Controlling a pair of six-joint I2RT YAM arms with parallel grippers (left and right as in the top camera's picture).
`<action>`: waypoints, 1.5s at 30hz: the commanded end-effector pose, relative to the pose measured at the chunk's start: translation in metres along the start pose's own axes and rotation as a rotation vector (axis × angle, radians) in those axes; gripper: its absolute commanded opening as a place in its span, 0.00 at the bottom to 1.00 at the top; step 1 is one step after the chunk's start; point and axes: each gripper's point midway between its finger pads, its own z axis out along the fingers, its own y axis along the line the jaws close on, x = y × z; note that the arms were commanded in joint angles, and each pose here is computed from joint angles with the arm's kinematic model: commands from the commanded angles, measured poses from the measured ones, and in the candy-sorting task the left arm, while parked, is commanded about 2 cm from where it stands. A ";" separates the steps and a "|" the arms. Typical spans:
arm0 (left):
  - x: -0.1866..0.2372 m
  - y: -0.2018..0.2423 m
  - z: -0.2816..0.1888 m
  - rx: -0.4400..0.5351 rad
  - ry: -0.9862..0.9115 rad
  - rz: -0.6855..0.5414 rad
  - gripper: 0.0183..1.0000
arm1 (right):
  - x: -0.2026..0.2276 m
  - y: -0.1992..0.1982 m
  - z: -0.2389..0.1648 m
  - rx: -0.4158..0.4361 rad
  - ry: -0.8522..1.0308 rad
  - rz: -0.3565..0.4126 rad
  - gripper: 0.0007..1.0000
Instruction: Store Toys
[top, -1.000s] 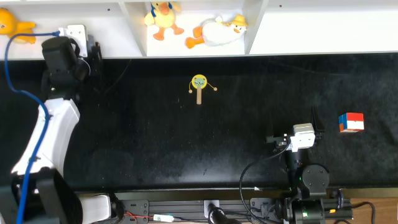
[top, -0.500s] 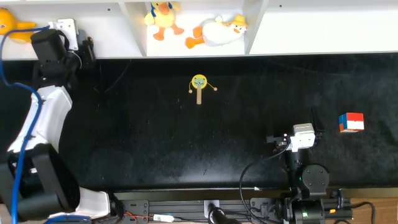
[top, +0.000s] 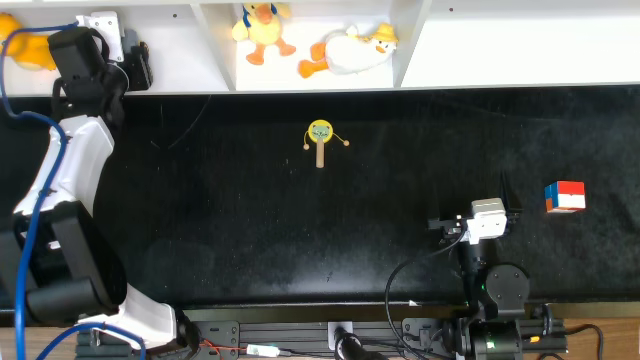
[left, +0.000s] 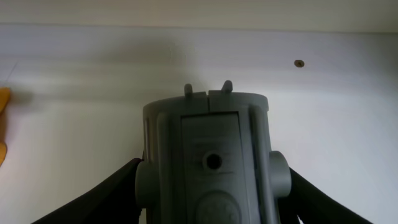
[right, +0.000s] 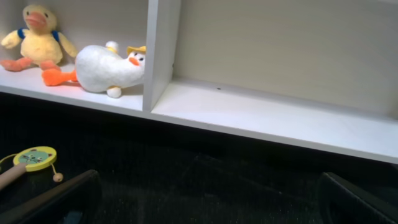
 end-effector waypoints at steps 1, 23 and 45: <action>-0.016 0.001 0.001 0.006 -0.037 0.021 0.02 | 0.005 0.000 0.001 -0.002 0.006 -0.003 1.00; -0.007 0.001 0.012 0.005 -0.021 0.015 0.35 | 0.005 0.000 0.001 -0.002 0.006 -0.003 1.00; -0.001 0.001 0.014 0.008 0.001 0.010 0.83 | 0.005 0.000 0.001 -0.002 0.006 -0.003 1.00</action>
